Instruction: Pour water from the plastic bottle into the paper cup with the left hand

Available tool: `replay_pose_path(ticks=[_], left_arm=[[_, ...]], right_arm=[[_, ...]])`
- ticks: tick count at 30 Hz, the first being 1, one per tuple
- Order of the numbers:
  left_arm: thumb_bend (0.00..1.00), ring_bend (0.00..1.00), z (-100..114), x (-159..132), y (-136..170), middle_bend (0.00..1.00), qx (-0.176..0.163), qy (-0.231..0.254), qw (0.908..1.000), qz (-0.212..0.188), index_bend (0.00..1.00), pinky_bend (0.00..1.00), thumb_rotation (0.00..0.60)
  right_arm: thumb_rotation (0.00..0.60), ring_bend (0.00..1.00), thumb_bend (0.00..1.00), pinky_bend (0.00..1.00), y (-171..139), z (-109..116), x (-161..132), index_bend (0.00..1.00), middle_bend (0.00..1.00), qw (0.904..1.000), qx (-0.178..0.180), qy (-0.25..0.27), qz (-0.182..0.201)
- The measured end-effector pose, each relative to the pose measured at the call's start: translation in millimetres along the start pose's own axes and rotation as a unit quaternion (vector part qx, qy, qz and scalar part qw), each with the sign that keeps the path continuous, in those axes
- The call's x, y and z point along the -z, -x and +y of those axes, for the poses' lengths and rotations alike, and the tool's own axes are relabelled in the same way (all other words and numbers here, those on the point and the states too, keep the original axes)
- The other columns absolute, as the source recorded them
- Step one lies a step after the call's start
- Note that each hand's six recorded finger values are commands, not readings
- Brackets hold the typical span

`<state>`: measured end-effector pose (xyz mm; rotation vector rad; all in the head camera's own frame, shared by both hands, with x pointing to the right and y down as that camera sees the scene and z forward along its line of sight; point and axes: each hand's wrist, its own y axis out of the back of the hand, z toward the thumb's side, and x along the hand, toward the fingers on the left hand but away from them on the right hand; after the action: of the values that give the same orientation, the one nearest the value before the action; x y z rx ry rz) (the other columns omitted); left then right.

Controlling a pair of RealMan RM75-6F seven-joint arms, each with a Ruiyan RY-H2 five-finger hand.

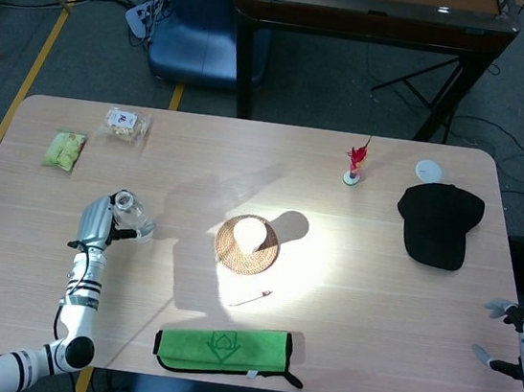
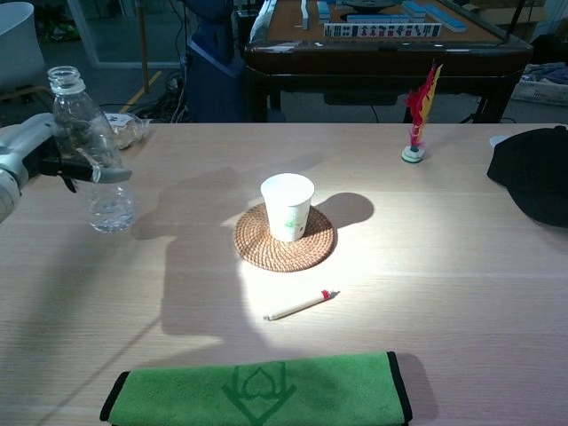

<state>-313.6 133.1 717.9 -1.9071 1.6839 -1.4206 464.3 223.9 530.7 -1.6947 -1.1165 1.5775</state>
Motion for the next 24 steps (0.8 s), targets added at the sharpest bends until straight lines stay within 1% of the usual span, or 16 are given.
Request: replay_pose_path(ticks=[7,13,18,21,24], left_arm=[[0.07,0.59,-3,19,2,0.74,-0.008,-0.007,0.9999,0.008,0.69,0.56,0.6],[0.07,0.58,-3,31,4,0.73,-0.017,-0.032,0.9993,0.007,0.69,0.56,0.6],[0.07,0.55,-5,34,6,0.67,-0.021,-0.037,0.9991,0.002,0.66,0.56,0.6],[0.07,0.5,-5,36,8,0.61,-0.022,-0.049,0.9985,-0.005,0.62,0.55,0.6],[0.07,0.47,-8,39,9,0.57,-0.021,-0.063,0.9977,-0.011,0.59,0.53,0.6]], right_arm=[[0.6,0.4,0.0,0.45,0,0,0,0.37,0.42,1.0,-0.001,-0.001,-0.002],[0.6,0.4,0.0,0.45,1,-1,1,0.37,0.42,1.0,-0.003,-0.002,-0.002],[0.6,0.4,0.0,0.45,0,-1,0,0.37,0.42,1.0,-0.003,-0.002,-0.002],[0.6,0.4,0.0,0.45,0,-1,0,0.37,0.42,1.0,-0.003,-0.003,-0.002],[0.6,0.4,0.0,0.45,0,-2,0,0.37,0.42,1.0,-0.004,-0.004,-0.001]])
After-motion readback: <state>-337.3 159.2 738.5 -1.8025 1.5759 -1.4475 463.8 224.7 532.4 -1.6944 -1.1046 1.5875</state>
